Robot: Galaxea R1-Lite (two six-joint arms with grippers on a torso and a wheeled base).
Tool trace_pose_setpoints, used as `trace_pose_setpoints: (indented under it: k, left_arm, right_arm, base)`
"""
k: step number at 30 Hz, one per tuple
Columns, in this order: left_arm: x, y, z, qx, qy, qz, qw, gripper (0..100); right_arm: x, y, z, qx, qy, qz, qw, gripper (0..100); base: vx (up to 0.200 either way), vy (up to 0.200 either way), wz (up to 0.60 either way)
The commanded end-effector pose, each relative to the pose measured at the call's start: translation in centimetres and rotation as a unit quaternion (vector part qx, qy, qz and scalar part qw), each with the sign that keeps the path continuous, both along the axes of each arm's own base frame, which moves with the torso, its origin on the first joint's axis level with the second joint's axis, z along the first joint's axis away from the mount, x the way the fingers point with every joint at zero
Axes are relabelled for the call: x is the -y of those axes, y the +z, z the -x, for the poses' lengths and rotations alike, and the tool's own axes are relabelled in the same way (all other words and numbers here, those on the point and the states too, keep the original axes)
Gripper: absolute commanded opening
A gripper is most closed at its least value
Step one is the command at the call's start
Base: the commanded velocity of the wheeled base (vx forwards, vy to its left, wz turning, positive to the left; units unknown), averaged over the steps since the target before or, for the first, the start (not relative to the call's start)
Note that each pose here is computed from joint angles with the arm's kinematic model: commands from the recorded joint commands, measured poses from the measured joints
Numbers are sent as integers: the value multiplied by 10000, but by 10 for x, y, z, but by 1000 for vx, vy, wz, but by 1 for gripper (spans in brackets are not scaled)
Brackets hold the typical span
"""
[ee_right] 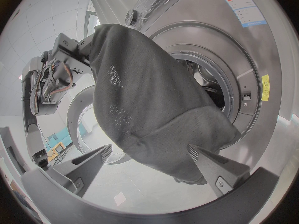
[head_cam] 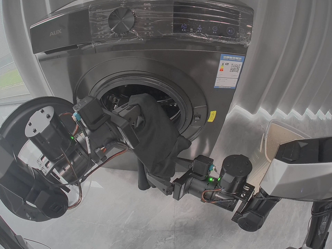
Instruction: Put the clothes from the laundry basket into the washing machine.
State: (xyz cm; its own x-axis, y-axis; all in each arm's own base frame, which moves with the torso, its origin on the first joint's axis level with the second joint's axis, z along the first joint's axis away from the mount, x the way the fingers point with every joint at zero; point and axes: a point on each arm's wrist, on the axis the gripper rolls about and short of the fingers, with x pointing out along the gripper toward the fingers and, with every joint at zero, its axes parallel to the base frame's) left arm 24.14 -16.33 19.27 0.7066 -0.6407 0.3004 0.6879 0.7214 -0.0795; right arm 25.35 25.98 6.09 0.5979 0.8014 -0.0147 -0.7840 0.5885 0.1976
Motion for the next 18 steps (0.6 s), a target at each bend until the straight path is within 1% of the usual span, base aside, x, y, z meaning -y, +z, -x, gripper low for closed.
trace_pose_setpoints:
  k: [1,6,8,11,12,15,16,17,18]
  left_arm:
    - [1,2,-4,-3,91,30,10000,0]
    - [2,4,-7,-13,194,60,9998,0]
    - [1,4,-9,-43,270,51,9996,0]
    - [2,5,-10,-42,268,62,9996,0]
    - [3,5,-9,-69,267,47,9996,0]
    - [3,4,-10,-113,297,30,9995,0]
    - [3,4,-10,-113,297,30,9995,0]
    - [3,4,-10,-114,341,46,9993,0]
    - [3,4,-10,-114,333,46,9994,0]
  right_arm:
    - [3,-6,1,-80,-31,95,9999,100]
    - [5,-7,3,-105,-38,142,9998,100]
    - [4,-6,1,-61,-46,119,9999,100]
    - [4,-4,0,-40,-54,87,9999,100]
    - [-1,1,-7,78,-47,-53,9999,100]
    - [-5,-3,-19,139,-101,-101,9998,100]
    - [-5,-3,-19,139,-101,-101,9998,100]
    - [-13,-3,-26,244,-47,-193,9995,100]
    - [-15,-5,-29,250,-40,-198,9995,100]
  base:
    - [0,0,0]
    - [0,0,0]
    - [0,0,0]
    - [0,0,0]
    - [0,0,0]
    - [0,0,0]
    - [0,0,0]
    - [0,0,0]
    - [0,0,0]
